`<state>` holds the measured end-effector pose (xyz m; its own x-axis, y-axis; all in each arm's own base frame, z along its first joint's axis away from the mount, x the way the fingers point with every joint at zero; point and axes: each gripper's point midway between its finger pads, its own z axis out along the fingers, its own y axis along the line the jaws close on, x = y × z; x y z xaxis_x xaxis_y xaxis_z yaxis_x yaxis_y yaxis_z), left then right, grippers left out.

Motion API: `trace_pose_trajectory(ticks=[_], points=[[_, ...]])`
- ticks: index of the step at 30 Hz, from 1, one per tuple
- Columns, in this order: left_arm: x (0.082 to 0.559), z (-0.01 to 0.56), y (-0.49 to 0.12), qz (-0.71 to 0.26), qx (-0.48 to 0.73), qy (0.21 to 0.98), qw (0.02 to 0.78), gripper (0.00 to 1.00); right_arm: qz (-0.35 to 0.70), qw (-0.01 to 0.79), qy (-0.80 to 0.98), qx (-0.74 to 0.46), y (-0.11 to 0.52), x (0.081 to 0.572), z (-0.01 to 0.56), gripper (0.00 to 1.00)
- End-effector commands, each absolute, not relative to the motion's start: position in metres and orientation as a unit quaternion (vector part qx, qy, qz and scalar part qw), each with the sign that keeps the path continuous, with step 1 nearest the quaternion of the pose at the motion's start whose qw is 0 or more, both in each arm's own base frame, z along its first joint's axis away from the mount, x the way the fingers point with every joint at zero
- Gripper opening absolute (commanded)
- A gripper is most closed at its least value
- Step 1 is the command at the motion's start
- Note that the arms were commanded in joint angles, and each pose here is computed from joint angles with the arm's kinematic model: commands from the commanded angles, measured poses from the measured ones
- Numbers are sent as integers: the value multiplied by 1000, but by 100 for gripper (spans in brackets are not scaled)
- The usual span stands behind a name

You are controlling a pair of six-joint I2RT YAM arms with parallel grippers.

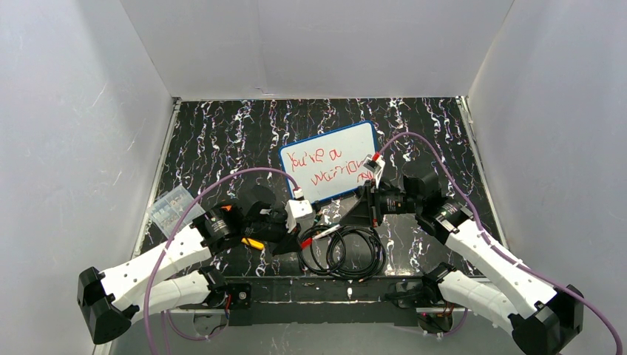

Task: Write a sentence on the whiteboard
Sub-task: Close the whiteboard marker at the center of the board.

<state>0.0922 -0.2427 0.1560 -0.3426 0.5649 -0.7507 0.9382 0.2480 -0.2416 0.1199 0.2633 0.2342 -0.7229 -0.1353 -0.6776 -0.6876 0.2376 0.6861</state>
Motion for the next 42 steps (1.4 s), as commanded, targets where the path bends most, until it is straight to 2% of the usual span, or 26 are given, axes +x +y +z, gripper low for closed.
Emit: trace_pose_trajectory(ticks=[1, 15, 42], points=[[87, 155, -240, -348, 513, 739, 263, 0, 559, 267, 730, -288, 265, 122, 248, 1], [85, 155, -240, -349, 515, 737, 262, 0, 565, 257, 729, -289, 267, 122, 244, 1], [83, 161, -244, -355, 526, 723, 274, 0, 585, 171, 734, -299, 275, 113, 215, 1]])
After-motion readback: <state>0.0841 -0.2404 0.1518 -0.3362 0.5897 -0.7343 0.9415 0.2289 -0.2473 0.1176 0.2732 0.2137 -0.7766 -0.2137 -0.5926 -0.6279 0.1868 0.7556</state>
